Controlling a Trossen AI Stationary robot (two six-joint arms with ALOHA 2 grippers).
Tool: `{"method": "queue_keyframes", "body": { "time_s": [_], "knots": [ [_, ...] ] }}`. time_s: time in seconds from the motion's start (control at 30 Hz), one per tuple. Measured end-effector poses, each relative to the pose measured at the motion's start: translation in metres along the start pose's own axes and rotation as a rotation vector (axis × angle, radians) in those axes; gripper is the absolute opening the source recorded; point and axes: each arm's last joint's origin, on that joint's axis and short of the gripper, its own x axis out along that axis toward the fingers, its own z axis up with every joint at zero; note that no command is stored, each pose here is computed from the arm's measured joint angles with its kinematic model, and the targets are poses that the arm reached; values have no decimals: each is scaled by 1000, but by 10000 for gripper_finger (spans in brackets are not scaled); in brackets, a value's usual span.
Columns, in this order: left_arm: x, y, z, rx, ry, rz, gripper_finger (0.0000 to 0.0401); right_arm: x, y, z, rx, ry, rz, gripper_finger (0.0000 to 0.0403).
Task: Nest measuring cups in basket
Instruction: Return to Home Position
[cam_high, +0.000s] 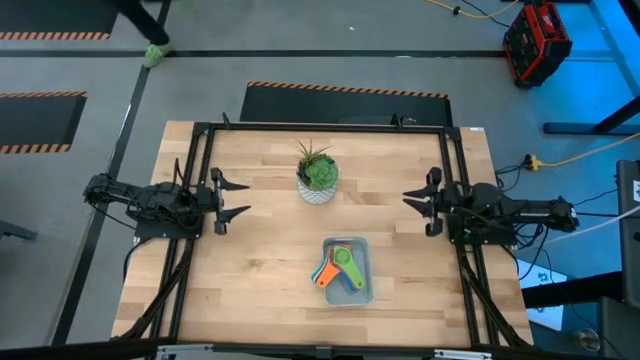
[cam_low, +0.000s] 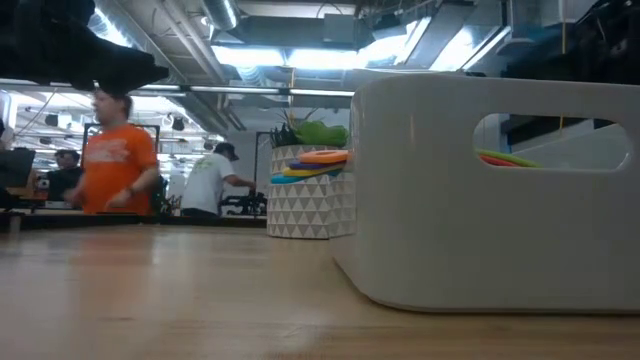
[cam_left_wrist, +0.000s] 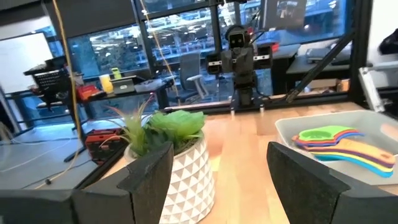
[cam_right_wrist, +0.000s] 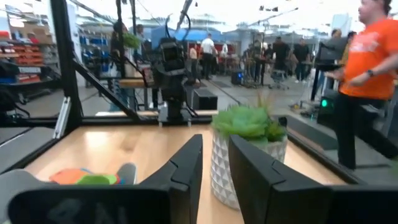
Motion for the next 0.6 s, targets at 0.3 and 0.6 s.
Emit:
{"method": "queue_keyframes", "body": {
  "time_s": [0.3, 0.6],
  "knots": [
    [0, 4, -6, 20, 72, 144, 254, 0, -3, -7, 33, 72, -29, 83],
    [-1, 2, -13, 24, 136, 123, 254, 0, -3, -7, 29, 75, -34, 83]
  ]
}}
